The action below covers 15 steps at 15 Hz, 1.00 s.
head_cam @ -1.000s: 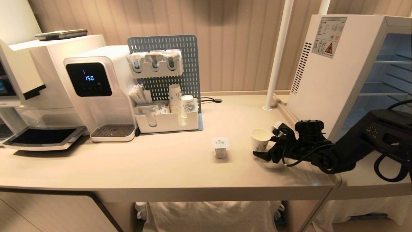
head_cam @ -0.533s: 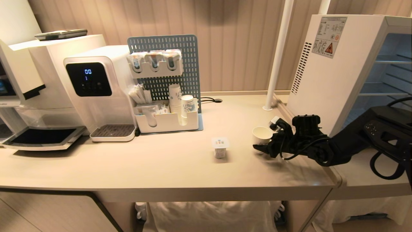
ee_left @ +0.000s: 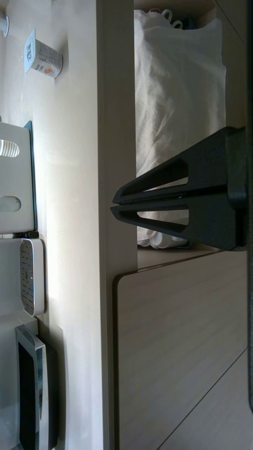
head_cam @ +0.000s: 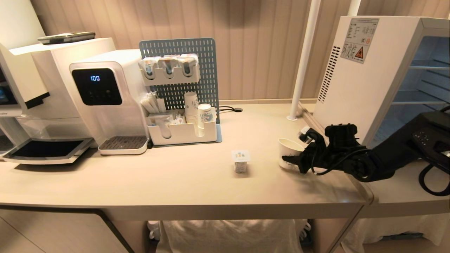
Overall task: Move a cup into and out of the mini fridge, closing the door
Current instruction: Put the paper cup in the freezer
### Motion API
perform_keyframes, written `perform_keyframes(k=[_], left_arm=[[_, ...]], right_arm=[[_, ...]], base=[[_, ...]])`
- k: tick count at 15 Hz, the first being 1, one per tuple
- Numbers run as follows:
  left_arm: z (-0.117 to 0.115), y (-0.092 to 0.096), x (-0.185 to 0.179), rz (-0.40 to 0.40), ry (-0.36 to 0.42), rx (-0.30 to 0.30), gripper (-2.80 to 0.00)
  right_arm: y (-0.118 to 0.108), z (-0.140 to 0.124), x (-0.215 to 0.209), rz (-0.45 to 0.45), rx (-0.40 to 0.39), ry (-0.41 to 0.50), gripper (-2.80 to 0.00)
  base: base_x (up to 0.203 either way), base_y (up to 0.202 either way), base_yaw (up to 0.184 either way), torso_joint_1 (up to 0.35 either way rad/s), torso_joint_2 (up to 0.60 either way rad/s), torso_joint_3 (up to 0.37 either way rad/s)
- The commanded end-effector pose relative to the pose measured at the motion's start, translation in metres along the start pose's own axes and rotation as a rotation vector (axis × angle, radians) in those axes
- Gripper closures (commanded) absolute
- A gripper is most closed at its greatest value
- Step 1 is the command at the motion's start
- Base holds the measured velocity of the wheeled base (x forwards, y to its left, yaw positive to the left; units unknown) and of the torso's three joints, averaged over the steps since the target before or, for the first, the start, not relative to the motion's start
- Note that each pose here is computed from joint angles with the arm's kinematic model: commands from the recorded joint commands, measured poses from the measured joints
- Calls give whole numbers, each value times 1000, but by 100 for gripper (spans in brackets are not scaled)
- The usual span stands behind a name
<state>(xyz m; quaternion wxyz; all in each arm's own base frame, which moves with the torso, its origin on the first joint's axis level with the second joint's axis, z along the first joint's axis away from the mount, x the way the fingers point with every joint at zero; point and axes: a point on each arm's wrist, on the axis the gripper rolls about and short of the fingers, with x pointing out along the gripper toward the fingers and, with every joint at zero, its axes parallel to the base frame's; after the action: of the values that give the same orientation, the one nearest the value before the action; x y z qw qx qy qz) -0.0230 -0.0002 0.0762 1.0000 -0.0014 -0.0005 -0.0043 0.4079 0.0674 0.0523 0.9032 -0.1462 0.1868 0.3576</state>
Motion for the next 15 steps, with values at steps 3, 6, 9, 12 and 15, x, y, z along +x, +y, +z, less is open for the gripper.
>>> perform_keyframes(k=[3,6,9,12,15], left_arm=[[0,0,0,-1,-2,-6,0],[0,0,0,1,-2,-7,0],[0,0,0,1,-2,-8,0],[0,0,0,-1,-7,-11,0],[0,0,0,-1,-7,-11,0]], right_arm=[[16,63,-104,-108,-54,-130,0],[56,98,-200,-198,-55,-236,0],[125,108,-305,-232,-43,-320,0],[203,78,-386,-211,9,-339,0],[262,27,-430,-267,64,-344,0]], base=[[0,0,0,0,0,0],[0,0,0,0,0,0],[0,0,0,0,0,0],[0,0,0,0,0,0],[0,0,0,0,0,0]])
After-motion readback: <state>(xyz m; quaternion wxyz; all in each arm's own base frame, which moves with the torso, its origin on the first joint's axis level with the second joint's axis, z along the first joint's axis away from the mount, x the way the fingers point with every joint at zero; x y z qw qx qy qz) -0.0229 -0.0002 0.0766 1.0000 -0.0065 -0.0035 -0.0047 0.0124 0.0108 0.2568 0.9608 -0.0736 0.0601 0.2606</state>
